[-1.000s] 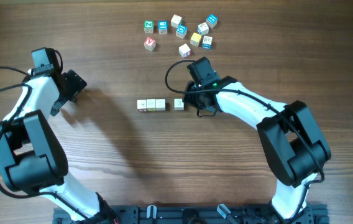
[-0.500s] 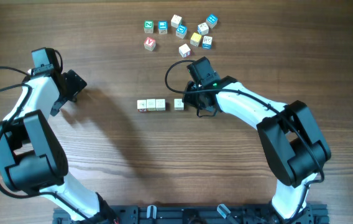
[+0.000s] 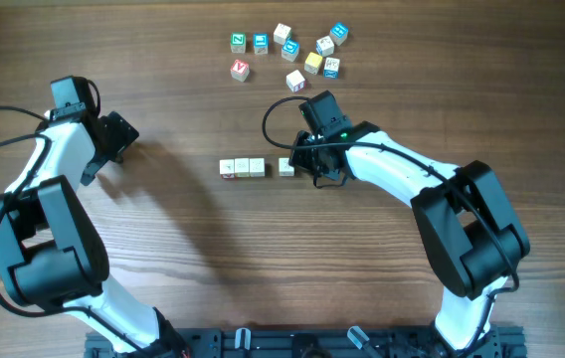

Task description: Form a horizontal line

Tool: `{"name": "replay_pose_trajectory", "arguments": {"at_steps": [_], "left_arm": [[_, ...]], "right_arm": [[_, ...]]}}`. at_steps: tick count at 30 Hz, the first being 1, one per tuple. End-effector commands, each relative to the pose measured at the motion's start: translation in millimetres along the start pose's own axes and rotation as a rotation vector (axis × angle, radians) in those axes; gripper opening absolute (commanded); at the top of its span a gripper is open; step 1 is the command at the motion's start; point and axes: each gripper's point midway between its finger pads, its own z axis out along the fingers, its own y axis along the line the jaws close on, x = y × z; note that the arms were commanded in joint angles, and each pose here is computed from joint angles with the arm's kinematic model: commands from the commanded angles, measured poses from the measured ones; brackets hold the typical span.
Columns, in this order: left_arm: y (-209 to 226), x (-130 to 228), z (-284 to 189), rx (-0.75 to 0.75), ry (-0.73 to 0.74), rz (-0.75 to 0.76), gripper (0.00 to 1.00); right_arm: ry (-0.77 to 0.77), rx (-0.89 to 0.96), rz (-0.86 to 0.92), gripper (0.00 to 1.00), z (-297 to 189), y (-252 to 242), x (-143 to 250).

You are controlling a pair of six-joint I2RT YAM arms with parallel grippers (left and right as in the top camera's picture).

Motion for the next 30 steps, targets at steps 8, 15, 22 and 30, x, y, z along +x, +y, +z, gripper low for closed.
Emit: {"name": "replay_pose_trajectory", "arguments": {"at_steps": [8, 15, 22, 30], "left_arm": [[1, 3, 3, -0.004, 0.009, -0.007, 1.00], [1, 3, 3, -0.004, 0.009, -0.007, 1.00], [1, 3, 3, -0.004, 0.009, -0.007, 1.00], [1, 3, 3, -0.004, 0.009, -0.007, 1.00]], "right_arm": [[-0.039, 0.035, 0.005, 0.05, 4, -7, -6], [-0.061, 0.035, 0.002, 0.06, 4, -6, -11], [-0.060, 0.028, 0.000, 0.08, 4, -5, -11], [-0.041, 0.014, 0.000, 0.08, 4, -2, -8]]}}
